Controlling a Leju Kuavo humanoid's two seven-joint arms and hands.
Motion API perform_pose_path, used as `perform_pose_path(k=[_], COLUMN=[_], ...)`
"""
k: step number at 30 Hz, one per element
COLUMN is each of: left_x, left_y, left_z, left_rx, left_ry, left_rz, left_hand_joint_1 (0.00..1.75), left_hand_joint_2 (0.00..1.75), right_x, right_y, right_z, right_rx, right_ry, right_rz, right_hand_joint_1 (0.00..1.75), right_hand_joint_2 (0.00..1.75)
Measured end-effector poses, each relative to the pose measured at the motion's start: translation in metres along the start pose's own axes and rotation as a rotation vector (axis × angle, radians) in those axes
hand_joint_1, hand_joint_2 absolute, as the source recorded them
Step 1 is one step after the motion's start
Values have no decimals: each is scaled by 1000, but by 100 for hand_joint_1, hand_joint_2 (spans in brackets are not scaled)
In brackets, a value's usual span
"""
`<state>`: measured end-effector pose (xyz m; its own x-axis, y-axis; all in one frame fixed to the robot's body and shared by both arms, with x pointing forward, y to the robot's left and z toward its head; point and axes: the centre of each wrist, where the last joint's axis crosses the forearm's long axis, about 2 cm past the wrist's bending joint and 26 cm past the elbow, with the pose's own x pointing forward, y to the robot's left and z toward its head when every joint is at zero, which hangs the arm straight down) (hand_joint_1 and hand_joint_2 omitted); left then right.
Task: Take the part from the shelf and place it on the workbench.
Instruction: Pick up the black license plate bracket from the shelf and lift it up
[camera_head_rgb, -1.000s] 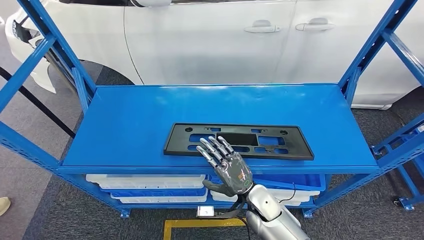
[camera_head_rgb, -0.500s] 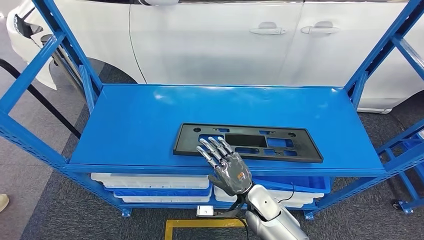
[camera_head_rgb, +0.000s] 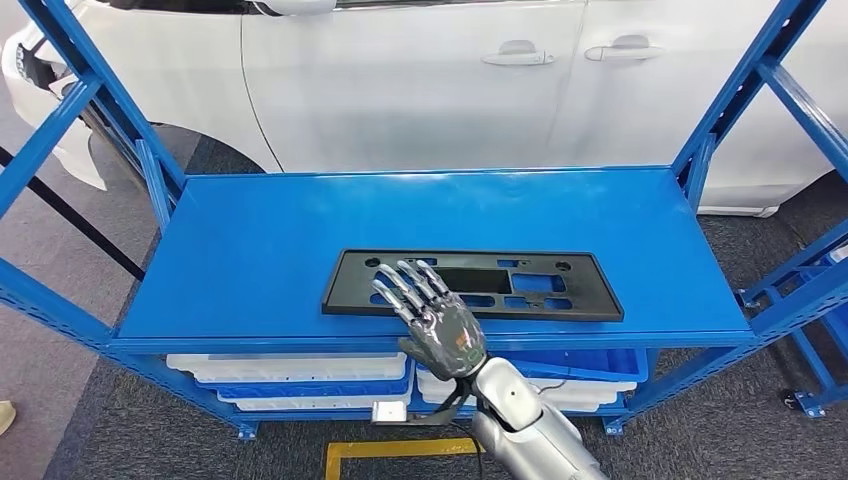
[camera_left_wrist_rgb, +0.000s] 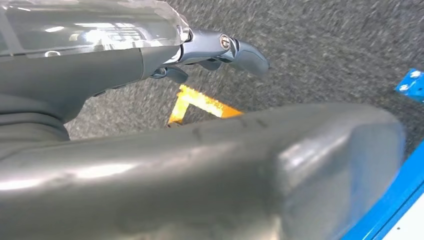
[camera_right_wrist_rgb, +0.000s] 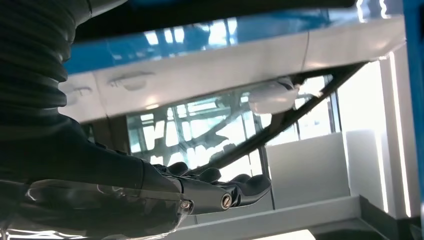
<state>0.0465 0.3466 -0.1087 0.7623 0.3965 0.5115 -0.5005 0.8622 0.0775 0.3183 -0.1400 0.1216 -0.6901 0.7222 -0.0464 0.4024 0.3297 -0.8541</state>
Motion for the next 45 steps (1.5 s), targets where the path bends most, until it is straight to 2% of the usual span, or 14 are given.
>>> perform_pose_path(k=[3,8,29,39,45], left_x=[3,2,0,1,0], left_y=[-2,-2,-4,-4,-3], left_z=[-1,-1,0,0,0], left_rx=[-4,-8,-18,-16,-15], left_ry=[-6,-4,2,-2,1], left_rz=[-2,-12,-30,-19,-15], left_hand_joint_1=[0,0,0,0,0], left_hand_joint_2=[0,0,0,0,0], right_x=[5,8,12,6,2], right_y=[-3,-4,-1,-2,8], right_z=[-22,-34,-44,-55,-44], right_rx=[-26,-39,-23,-10,54], right_ry=[-6,-2,6,17,28], right_rz=[5,1,18,83,93], right_hand_joint_1=[0,0,0,0,0], right_hand_joint_2=[175,175,175,175,175])
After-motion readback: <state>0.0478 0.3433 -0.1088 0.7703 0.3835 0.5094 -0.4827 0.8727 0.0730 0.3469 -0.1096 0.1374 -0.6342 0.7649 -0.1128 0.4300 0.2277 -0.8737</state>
